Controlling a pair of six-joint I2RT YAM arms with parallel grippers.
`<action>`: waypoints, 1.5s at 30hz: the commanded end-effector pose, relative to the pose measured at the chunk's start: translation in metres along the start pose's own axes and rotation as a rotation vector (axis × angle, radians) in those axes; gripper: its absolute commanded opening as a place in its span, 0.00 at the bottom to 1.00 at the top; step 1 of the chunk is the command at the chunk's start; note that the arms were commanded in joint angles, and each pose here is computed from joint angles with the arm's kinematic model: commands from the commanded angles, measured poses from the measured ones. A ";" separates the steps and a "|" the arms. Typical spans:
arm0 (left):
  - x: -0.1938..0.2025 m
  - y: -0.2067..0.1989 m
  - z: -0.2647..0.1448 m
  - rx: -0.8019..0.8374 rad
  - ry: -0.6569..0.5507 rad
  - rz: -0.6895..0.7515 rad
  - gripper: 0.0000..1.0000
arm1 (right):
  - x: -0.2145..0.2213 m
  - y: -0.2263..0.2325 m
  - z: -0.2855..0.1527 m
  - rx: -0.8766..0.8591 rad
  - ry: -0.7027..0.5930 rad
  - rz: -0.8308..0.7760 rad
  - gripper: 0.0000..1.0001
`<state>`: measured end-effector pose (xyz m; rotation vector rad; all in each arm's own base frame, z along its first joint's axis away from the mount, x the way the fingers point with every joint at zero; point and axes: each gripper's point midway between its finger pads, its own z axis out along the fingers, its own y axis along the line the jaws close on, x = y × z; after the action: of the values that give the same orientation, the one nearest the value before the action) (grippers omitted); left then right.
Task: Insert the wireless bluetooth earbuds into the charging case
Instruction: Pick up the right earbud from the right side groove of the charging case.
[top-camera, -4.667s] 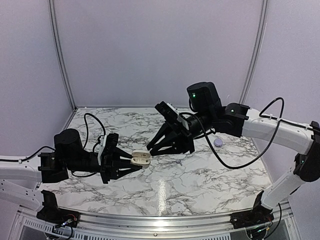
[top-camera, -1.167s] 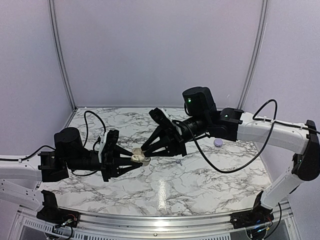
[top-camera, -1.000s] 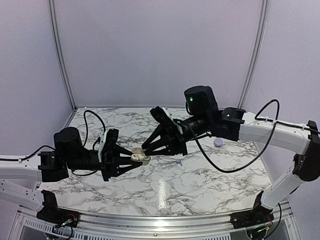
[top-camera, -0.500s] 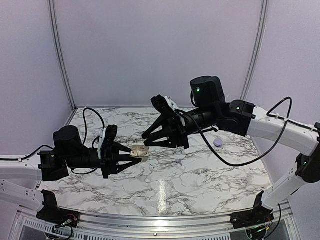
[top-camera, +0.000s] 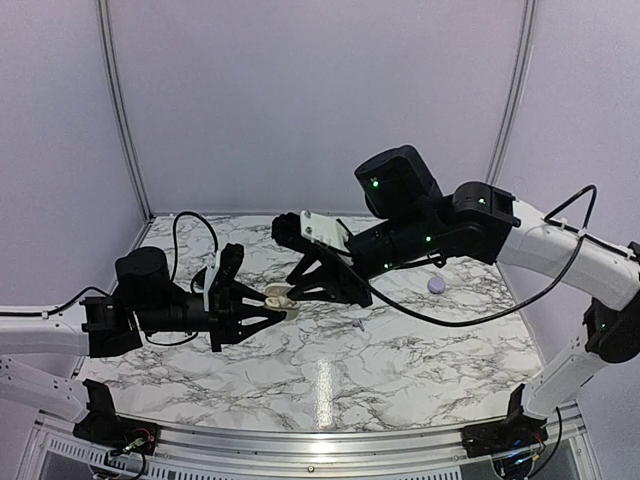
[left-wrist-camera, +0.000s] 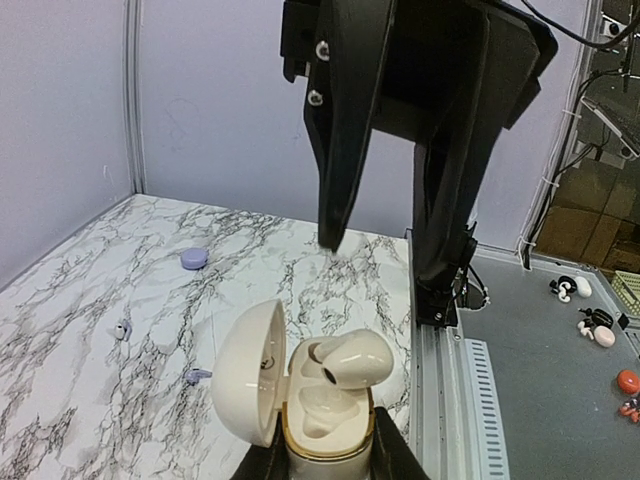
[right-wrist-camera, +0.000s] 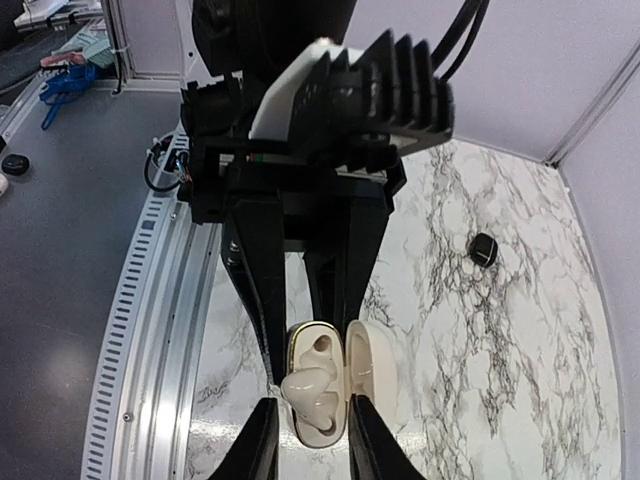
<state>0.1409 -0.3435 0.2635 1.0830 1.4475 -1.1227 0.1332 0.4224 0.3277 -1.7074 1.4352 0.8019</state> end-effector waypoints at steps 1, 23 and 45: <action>-0.008 0.005 0.003 -0.012 0.008 -0.021 0.00 | 0.012 -0.001 0.004 0.047 0.104 -0.009 0.26; 0.010 0.009 0.012 -0.017 0.092 -0.027 0.00 | 0.026 0.004 0.023 0.060 0.190 -0.032 0.29; 0.011 0.009 0.015 -0.009 0.108 -0.023 0.00 | 0.042 0.002 0.034 0.069 0.238 -0.031 0.28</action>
<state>0.1479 -0.3529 0.2358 1.1408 1.5880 -1.0894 0.1381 0.4276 0.2733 -1.8155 1.5768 0.5600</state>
